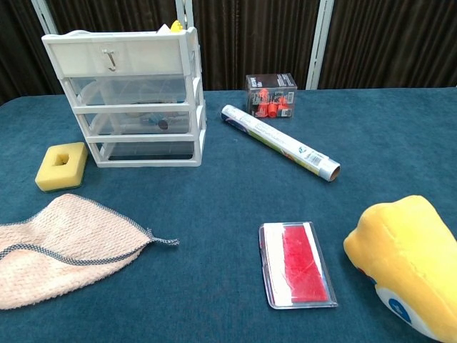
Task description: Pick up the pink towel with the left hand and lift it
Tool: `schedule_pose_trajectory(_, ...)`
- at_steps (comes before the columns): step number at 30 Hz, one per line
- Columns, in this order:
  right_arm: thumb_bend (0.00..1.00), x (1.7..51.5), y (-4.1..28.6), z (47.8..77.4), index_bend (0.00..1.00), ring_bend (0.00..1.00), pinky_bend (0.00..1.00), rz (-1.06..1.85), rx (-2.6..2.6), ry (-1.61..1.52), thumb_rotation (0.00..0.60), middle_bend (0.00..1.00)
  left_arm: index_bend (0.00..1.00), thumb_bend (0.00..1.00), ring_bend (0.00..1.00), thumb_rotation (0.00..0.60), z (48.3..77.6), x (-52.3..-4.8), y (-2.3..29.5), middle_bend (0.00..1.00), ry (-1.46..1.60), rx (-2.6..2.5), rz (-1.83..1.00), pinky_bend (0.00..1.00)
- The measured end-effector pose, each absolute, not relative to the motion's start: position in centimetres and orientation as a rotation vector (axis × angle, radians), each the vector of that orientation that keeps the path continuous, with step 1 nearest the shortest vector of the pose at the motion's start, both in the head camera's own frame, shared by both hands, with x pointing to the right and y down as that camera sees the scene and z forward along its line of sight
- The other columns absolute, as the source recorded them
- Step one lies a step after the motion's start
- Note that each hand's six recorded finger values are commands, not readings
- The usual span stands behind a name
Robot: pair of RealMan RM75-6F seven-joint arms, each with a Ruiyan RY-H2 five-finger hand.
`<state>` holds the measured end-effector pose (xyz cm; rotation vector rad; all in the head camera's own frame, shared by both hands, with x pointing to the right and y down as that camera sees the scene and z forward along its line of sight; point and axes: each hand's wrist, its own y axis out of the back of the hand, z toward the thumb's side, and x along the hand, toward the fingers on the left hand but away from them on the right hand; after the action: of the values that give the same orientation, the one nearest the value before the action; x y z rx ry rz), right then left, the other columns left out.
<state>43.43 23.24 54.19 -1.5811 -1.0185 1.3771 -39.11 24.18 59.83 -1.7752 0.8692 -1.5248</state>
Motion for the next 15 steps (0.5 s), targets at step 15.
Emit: schedule_pose_trajectory(15, 0.01, 43.4, 23.2, 54.2, 0.02, 0.0, 0.0, 1.38, -1.589, -1.035, 0.6, 0.0, 0.0, 0.0, 0.0, 0.536, 64.6, -34.8, 26.9, 0.0, 0.543, -1.822, -1.626, 0.0)
